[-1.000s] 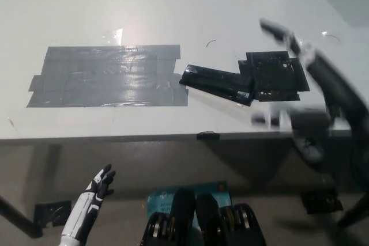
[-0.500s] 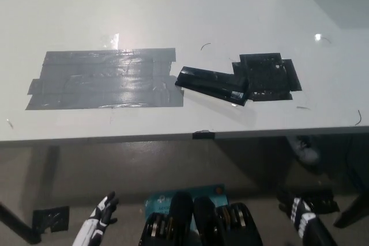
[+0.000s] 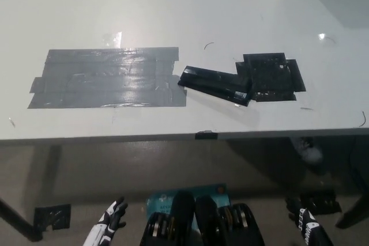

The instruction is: A person hands a stapler to the robot and the robot grabs it with its right hand and places it on the desk infront of it

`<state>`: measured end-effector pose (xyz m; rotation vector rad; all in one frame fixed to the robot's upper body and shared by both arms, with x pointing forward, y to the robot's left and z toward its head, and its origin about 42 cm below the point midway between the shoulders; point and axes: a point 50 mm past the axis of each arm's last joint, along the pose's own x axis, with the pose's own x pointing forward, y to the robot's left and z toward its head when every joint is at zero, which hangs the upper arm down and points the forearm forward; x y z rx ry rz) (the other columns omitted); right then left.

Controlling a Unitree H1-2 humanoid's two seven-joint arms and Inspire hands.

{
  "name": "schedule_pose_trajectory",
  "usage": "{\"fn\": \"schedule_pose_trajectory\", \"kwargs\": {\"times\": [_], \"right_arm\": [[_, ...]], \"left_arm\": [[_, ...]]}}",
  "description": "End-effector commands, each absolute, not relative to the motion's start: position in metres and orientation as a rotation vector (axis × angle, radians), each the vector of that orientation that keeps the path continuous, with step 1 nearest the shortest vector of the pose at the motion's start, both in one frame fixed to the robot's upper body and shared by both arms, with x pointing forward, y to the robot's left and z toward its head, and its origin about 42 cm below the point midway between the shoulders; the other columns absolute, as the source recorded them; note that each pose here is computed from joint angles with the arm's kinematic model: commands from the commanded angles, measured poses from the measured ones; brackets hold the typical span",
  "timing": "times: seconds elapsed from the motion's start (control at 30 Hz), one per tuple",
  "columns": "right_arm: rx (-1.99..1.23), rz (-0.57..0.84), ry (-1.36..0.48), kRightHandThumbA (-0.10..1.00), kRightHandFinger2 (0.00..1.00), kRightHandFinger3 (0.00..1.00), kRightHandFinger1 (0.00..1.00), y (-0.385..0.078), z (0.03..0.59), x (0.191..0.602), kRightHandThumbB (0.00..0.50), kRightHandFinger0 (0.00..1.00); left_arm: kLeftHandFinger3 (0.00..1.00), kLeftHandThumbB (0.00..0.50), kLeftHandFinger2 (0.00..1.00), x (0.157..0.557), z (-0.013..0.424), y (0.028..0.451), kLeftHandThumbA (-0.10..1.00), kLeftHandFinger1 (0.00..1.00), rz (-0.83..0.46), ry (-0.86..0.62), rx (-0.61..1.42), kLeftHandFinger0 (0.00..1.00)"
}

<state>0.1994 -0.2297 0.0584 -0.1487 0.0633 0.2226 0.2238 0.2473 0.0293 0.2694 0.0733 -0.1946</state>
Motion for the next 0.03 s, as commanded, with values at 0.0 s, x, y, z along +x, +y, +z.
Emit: {"fn": "schedule_pose_trajectory", "kwargs": {"times": [0.0], "right_arm": [[-0.19, 0.214, -0.022, 1.0, 1.0, 1.0, 1.0, -0.2282, 0.067, 0.2037, 0.353, 1.0]], "left_arm": [[1.0, 0.5, 1.0, 0.2229, 0.0365, 0.2468, 1.0, 1.0, -0.205, 0.019, 0.272, 0.93]]}}
